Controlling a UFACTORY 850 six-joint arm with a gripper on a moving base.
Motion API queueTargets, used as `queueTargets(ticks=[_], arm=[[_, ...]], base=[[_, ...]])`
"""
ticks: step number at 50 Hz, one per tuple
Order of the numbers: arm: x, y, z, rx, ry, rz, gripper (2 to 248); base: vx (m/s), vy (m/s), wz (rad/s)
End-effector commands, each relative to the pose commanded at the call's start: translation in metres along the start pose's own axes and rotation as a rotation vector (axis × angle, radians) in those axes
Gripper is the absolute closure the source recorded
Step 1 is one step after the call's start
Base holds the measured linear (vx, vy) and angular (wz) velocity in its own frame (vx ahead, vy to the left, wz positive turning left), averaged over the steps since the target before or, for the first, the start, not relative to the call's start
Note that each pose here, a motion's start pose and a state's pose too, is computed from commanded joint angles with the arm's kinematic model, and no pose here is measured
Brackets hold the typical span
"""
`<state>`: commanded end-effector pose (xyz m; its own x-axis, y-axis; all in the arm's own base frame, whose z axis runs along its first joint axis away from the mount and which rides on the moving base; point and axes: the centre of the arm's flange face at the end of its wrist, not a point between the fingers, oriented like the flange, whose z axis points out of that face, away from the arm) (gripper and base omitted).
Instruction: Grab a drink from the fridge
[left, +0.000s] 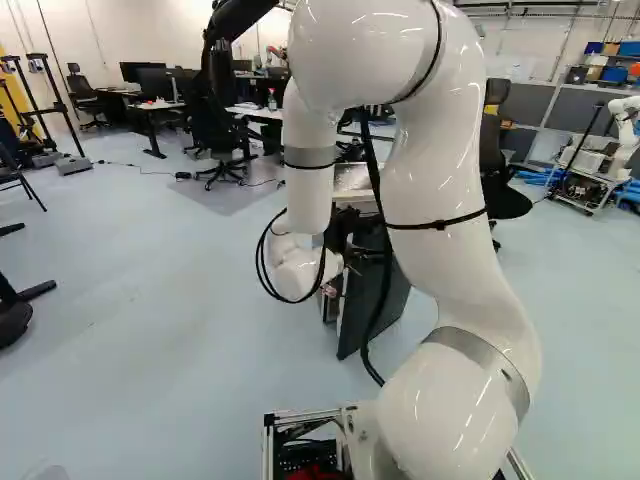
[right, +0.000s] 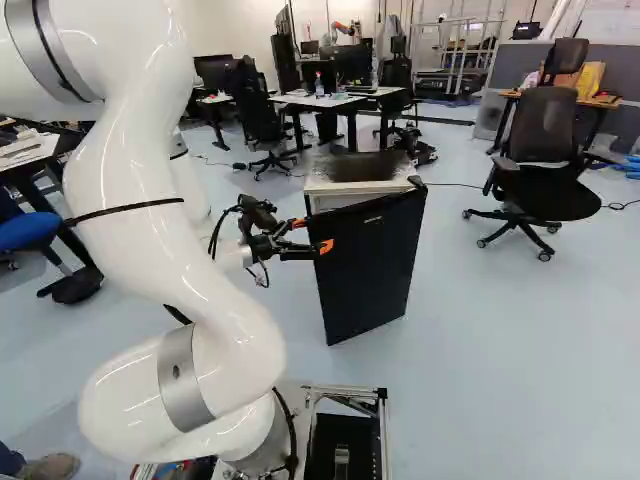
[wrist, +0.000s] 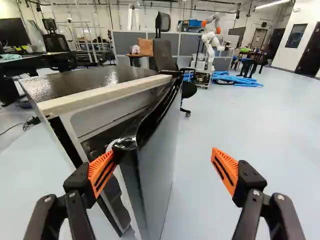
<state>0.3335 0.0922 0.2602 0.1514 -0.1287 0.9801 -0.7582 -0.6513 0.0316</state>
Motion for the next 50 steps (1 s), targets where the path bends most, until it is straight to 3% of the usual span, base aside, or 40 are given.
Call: queueTargets(ticks=[18,50], arm=[[0.0,0.019,-0.009,-0.027,0.023,-0.02,3],[0.003,0.027,-0.01,-0.11,0.057,-0.007,3]], base=[[0.0,0.0,0.0],[0.0,0.0,0.0]])
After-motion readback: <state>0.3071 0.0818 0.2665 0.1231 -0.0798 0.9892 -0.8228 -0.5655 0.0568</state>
